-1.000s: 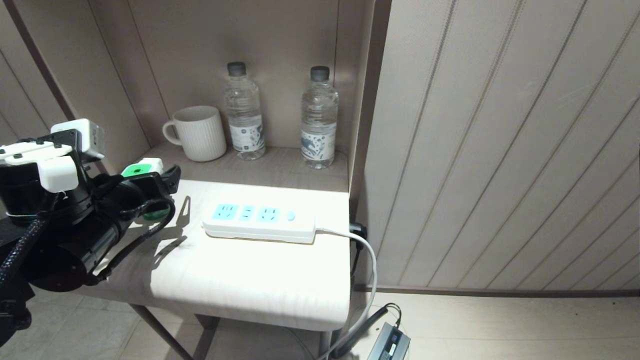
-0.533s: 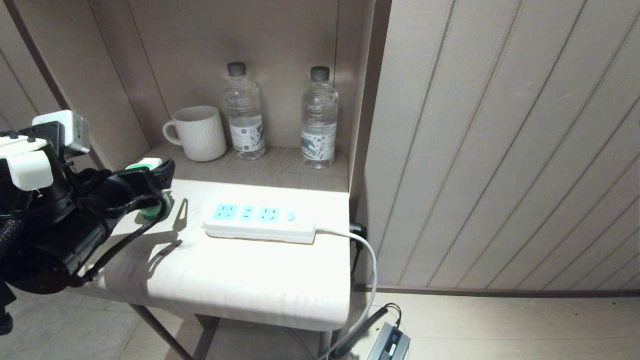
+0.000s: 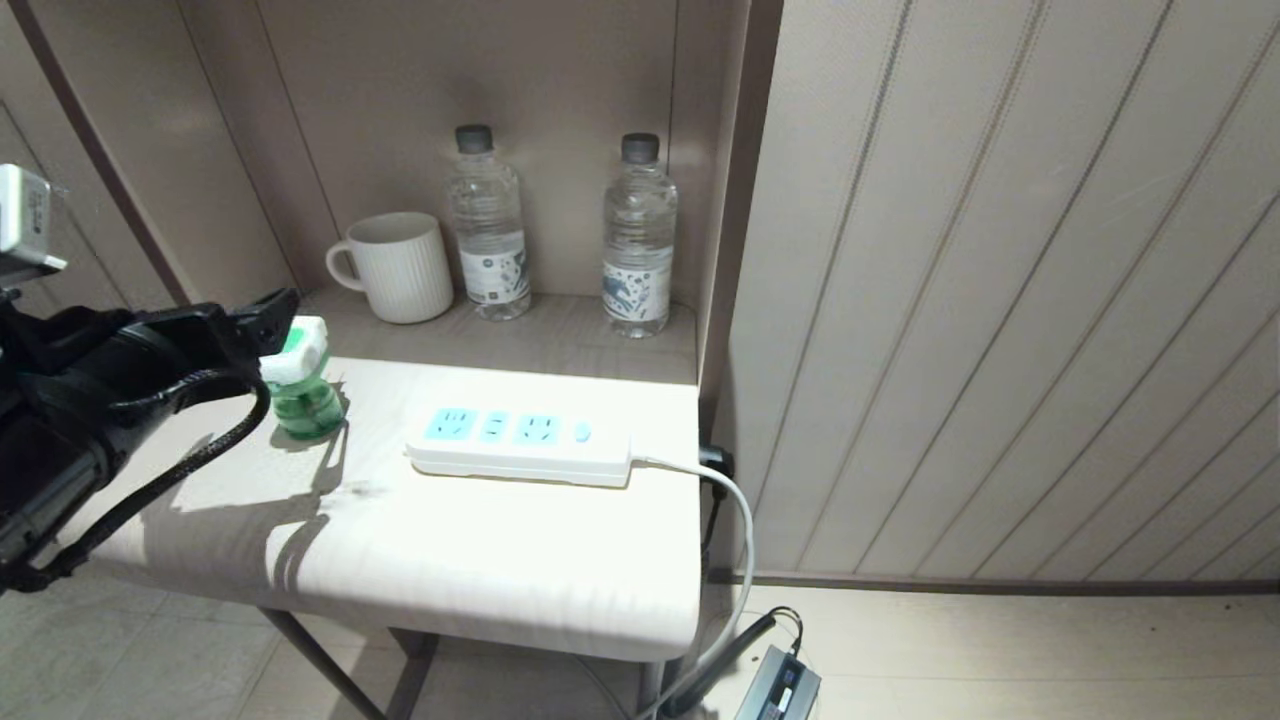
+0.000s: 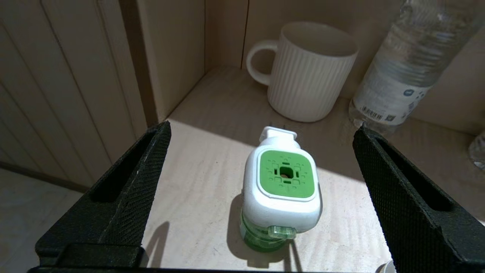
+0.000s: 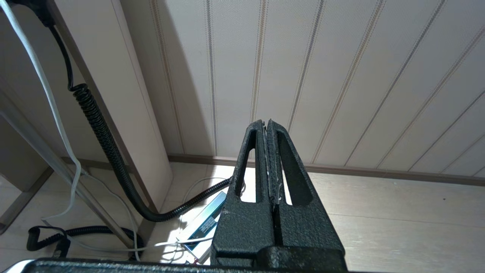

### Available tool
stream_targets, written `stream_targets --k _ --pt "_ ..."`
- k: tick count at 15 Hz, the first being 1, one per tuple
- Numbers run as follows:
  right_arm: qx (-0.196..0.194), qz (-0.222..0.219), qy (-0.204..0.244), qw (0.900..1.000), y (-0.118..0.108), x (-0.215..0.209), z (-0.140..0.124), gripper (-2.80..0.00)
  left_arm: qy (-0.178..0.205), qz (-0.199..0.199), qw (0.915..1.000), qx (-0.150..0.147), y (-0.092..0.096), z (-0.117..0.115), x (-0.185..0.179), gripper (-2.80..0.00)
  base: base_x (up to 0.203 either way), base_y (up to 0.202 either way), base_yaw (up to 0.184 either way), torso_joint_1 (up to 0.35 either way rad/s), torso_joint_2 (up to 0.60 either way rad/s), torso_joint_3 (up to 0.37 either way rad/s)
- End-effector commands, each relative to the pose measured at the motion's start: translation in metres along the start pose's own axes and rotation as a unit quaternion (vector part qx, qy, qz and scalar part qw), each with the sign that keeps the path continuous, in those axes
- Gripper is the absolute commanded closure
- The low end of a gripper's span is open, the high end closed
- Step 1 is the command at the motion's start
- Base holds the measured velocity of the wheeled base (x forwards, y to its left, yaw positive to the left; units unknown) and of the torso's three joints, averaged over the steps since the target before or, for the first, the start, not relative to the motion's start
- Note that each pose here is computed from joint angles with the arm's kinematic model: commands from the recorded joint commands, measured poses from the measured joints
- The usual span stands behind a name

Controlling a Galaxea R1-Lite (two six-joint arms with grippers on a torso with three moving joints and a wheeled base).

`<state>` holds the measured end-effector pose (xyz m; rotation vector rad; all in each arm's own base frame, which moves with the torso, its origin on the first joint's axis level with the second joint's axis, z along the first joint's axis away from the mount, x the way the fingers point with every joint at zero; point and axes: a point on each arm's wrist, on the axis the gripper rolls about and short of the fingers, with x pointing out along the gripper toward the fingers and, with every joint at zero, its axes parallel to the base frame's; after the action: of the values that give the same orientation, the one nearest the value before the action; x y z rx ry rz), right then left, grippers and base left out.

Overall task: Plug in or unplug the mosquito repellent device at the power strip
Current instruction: Pick up the mosquito repellent liquid

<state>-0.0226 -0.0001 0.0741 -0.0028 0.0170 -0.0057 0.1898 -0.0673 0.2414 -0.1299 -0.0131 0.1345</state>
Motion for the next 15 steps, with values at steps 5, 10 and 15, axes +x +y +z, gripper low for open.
stream_targets --k 5,10,15 --pt "-0.001 0.001 0.001 1.0 0.0 0.0 0.0 0.0 -0.064 0.0 0.9979 -0.015 0.037 0.063 -0.076 0.0 0.0 0.0 0.0 0.0 0.0 0.0" --pt "0.004 0.001 -0.001 1.0 0.0 0.0 0.0 0.0 -0.036 0.051 0.9979 0.017 0.076 0.071 -0.139 0.0 0.0 0.0 0.0 0.0 0.0 0.0" --pt "0.004 0.001 -0.001 1.0 0.0 0.0 0.0 0.0 -0.002 0.206 0.978 0.032 0.129 0.019 -0.219 0.0 0.0 0.0 0.0 0.0 0.0 0.0"
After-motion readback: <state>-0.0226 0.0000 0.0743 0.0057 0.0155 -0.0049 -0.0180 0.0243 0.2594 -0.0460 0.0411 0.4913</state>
